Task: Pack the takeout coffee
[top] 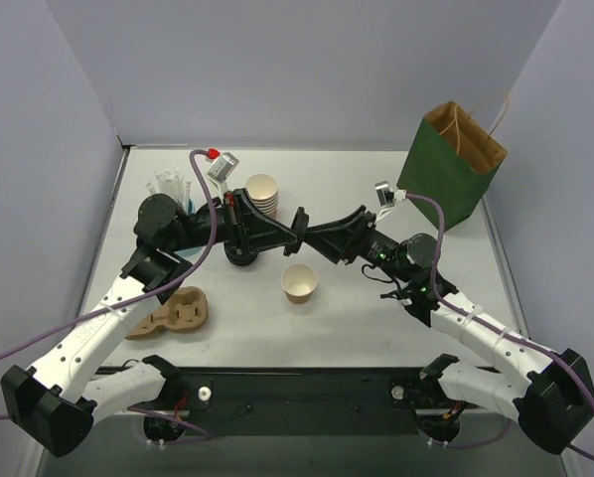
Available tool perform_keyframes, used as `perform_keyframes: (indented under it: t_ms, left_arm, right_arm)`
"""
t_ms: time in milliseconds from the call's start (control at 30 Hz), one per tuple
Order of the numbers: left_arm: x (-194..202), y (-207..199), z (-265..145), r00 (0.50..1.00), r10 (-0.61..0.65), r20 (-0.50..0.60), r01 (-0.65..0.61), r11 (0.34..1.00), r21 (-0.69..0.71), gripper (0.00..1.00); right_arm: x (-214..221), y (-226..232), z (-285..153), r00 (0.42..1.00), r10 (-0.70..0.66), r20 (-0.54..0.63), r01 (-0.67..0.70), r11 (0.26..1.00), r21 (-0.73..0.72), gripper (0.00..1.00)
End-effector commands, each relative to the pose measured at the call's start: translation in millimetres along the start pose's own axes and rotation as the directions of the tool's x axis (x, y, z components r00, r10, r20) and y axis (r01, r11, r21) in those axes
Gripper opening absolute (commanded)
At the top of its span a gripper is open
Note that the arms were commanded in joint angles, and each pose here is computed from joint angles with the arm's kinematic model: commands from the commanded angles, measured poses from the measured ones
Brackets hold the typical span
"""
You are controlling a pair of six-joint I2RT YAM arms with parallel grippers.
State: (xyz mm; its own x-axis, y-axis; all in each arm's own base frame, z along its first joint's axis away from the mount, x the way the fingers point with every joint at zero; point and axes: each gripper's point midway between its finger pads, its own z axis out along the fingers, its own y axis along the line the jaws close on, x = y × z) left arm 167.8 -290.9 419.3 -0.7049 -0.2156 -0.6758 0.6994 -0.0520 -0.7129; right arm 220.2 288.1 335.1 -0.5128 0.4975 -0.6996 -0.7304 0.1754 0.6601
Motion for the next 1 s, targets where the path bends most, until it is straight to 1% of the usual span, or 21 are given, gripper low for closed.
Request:
perform_keyframes:
  t_ms: [0,200,400,600,633,667,733,767,800,833,867,933,967]
  left_arm:
    - [-5.7,-12.3,-3.7,0.998,0.049,0.035,-0.050,0.998,0.036,0.20]
    - [-2.5,-9.5,-5.0,0.998,0.052,0.030,-0.053,0.998,0.028,0.20]
    - [-1.2,-11.2,-7.1,0.998,0.046,0.040,-0.047,0.998,0.033,0.20]
    - [3.9,-7.8,-9.1,0.999,0.028,0.043,-0.030,0.999,0.038,0.20]
    - [4.3,-7.8,-9.3,0.999,0.028,0.044,-0.029,0.999,0.039,0.21]
    - [5.4,-6.1,-9.5,0.999,0.025,0.043,-0.027,0.999,0.038,0.21]
    - [5.9,-6.9,-10.2,0.999,0.029,0.044,-0.031,0.999,0.039,0.21]
    - [6.1,-6.6,-10.4,0.999,0.030,0.045,-0.031,0.999,0.038,0.21]
    - [6.2,-6.3,-10.4,0.999,0.030,0.044,-0.032,0.999,0.037,0.22]
    - [5.5,-6.7,-10.5,0.998,0.033,0.047,-0.035,0.999,0.034,0.24]
    - [6.3,-5.8,-10.5,0.999,0.033,0.043,-0.035,0.999,0.031,0.32]
    - [6.0,0.0,-11.4,0.998,0.045,0.046,-0.045,0.999,-0.004,0.46]
    - [6.1,4.0,-12.0,0.998,0.050,0.048,-0.049,0.998,-0.027,0.56]
  right_arm:
    - [-31.1,42.5,5.8,0.992,-0.082,0.100,0.096,0.985,-0.146,0.44]
    - [-33.1,46.8,5.6,0.991,-0.080,0.109,0.097,0.982,-0.161,0.43]
    - [-33.1,43.5,10.0,0.992,-0.069,0.103,0.084,0.985,-0.152,0.38]
    - [-32.1,48.6,13.8,0.993,-0.060,0.105,0.078,0.981,-0.179,0.34]
    - [-31.9,48.1,14.7,0.993,-0.060,0.103,0.078,0.981,-0.179,0.31]
    - [-31.8,49.4,14.5,0.993,-0.060,0.103,0.079,0.980,-0.183,0.24]
    - [-29.7,48.8,14.9,0.994,-0.058,0.097,0.075,0.980,-0.183,0.17]
    - [-30.1,48.3,14.5,0.993,-0.058,0.099,0.076,0.980,-0.181,0.08]
    - [-30.0,48.0,14.3,0.993,-0.058,0.099,0.075,0.981,-0.179,0.05]
    - [-29.1,46.4,13.8,0.993,-0.057,0.099,0.074,0.982,-0.174,0.02]
    - [-30.0,46.7,13.2,0.993,-0.059,0.104,0.076,0.982,-0.173,0.00]
    - [-29.1,42.2,10.4,0.993,-0.059,0.106,0.074,0.987,-0.143,0.00]
    - [-28.5,39.4,9.4,0.993,-0.062,0.102,0.074,0.990,-0.123,0.00]
